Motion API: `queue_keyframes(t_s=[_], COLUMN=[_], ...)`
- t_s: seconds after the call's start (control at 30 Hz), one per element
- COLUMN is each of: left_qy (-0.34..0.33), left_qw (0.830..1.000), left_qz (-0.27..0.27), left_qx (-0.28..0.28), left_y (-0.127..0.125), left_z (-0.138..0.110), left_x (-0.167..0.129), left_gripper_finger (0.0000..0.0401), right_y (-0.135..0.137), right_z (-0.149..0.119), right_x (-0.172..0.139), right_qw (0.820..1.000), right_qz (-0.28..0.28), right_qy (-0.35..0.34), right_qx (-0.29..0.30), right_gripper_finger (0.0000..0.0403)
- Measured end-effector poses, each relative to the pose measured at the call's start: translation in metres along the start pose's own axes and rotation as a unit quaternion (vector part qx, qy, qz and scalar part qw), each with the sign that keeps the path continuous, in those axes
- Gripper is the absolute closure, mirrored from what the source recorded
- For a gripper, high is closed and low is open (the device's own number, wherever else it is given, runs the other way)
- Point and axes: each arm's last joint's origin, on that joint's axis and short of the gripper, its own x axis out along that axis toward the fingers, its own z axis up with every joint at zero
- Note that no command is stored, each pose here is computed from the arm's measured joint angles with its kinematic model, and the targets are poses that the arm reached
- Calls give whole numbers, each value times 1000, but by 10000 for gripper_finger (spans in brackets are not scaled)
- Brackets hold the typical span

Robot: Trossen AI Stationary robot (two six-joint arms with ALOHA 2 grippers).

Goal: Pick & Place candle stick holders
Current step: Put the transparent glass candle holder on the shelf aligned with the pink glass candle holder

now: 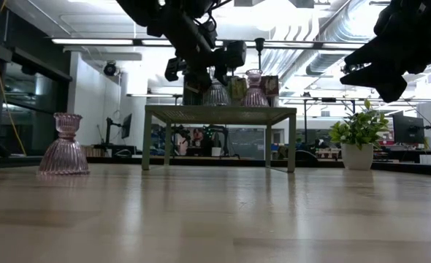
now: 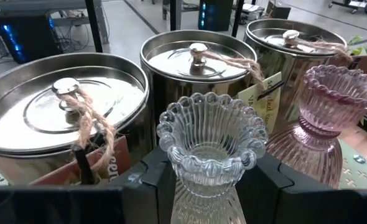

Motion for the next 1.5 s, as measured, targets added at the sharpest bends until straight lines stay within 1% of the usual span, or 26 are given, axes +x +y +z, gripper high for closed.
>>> queue_keyframes(t_s=[0.7, 0.87, 1.17, 1.5], left_qy=[1, 0, 0, 5], left_qw=[1000, 1000, 1000, 1000], left_qz=[3, 5, 5, -7], left_qx=[6, 24, 24, 23], left_y=[0, 1, 1, 0], left_z=[-1, -1, -1, -1], left_x=[0, 0, 0, 0], left_gripper_finger=[272, 272, 272, 271], right_y=[0, 0, 0, 0], right_z=[0, 0, 0, 0], right_x=[0, 0, 0, 0], right_qw=[1000, 1000, 1000, 1000], right_qz=[0, 0, 0, 0], right_qy=[0, 0, 0, 0], right_qx=[0, 0, 0, 0], right_gripper_finger=[197, 197, 197, 197])
